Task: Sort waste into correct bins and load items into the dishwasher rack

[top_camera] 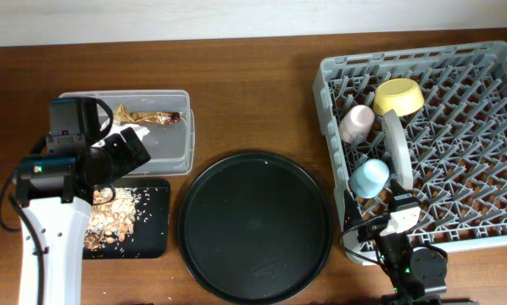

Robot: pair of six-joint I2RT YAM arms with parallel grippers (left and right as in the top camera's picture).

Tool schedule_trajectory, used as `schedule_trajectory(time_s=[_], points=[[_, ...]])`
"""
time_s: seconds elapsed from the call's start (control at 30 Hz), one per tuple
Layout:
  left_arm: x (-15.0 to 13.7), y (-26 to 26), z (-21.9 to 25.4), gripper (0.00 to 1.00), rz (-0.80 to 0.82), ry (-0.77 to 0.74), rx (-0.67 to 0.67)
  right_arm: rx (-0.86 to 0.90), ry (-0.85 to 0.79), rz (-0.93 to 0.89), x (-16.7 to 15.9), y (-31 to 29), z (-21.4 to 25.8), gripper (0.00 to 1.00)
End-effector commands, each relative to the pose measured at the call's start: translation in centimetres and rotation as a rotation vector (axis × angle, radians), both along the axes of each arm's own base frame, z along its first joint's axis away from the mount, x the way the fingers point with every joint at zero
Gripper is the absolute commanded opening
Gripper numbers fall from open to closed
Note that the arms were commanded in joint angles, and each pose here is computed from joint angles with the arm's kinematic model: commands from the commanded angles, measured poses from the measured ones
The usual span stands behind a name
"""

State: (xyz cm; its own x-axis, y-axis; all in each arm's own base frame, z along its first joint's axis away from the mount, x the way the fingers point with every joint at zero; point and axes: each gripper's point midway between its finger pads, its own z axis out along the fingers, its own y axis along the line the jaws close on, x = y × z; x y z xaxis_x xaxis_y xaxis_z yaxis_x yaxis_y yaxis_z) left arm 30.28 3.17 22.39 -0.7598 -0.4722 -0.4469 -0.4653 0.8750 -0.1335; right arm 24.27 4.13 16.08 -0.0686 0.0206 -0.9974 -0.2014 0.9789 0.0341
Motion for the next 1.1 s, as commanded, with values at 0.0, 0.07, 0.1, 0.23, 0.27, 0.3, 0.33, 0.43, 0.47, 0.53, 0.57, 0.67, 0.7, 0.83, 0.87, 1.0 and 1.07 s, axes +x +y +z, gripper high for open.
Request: schedule_trajectory(time_s=[0.0,0.07,0.1,0.23,0.27,0.3,0.33,0.43,0.47,0.53,0.57,0.67,0.7,0.83,0.87,1.0,1.07], points=[[-0.1,0.2,0.1,0.99,0.011,-0.004,0.004,0.007,0.012,-0.003,0.0,0.0,-0.4,0.99],[-0.1,0.2,0.1,0.99,0.011,-0.004,0.004,0.007,0.013,-0.003,0.0,0.0,-0.4,0.99],[-0.1,0.2,0.1,0.99,0.011,-0.004,0.004,0.007,0.013,-0.003,0.0,0.0,-0.4,0.99],[-3.6,-3.2,4.0,0.99,-0.095,-0.219,-0.084,0.007,0.013,-0.003,0.0,0.0,-0.4,0.99],[-4.8,-3.9,5.2,0.99,-0.128,-0.316,-0.082,0.007,0.013,-0.003,0.0,0.0,-0.4,0.99],[-6.0,-4.1,6.6,0.99,-0.144,-0.500,-0.058,0.007,0.013,-0.003,0.0,0.0,-0.4,0.99],[-6.7,-4.0,6.9,0.99,-0.145,-0.649,-0.045,0.007,0.012,-0.003,0.0,0.0,-0.4,0.99],[-7.1,-4.0,5.4,0.99,-0.148,-0.909,-0.039,0.007,0.013,-0.003,0.0,0.0,-0.4,0.99],[-6.8,-4.0,4.5,0.99,-0.149,-0.990,-0.036,0.007,0.012,-0.003,0.0,0.0,-0.4,0.99],[-6.1,-4.0,2.9,0.99,-0.150,-1.155,-0.031,0.007,0.013,-0.003,0.0,0.0,-0.4,0.99],[-5.9,-4.0,2.0,0.99,-0.150,-1.189,-0.030,0.007,0.013,-0.003,0.0,0.0,-0.4,0.99],[-5.7,-3.4,-1.5,0.99,-0.118,-1.206,-0.012,0.007,0.013,-0.003,0.0,0.0,-0.4,0.99],[-5.7,-2.8,-3.1,0.99,-0.087,-1.163,0.009,0.007,0.013,-0.003,0.0,0.0,-0.4,0.99],[-5.7,-3.3,-6.5,0.99,-0.261,-0.993,0.260,0.007,0.013,-0.003,0.0,0.0,-0.4,0.99],[-5.7,-3.5,-6.5,0.99,-0.322,-0.982,0.334,0.007,0.013,-0.003,0.0,0.0,-0.4,0.99],[-5.7,-3.6,-6.5,0.99,-0.333,-0.981,0.347,0.007,0.013,-0.003,0.0,0.0,-0.4,0.99],[-5.7,-3.6,-6.5,0.99,-0.333,-0.980,0.347,0.007,0.013,-0.003,0.0,0.0,-0.4,0.99]])
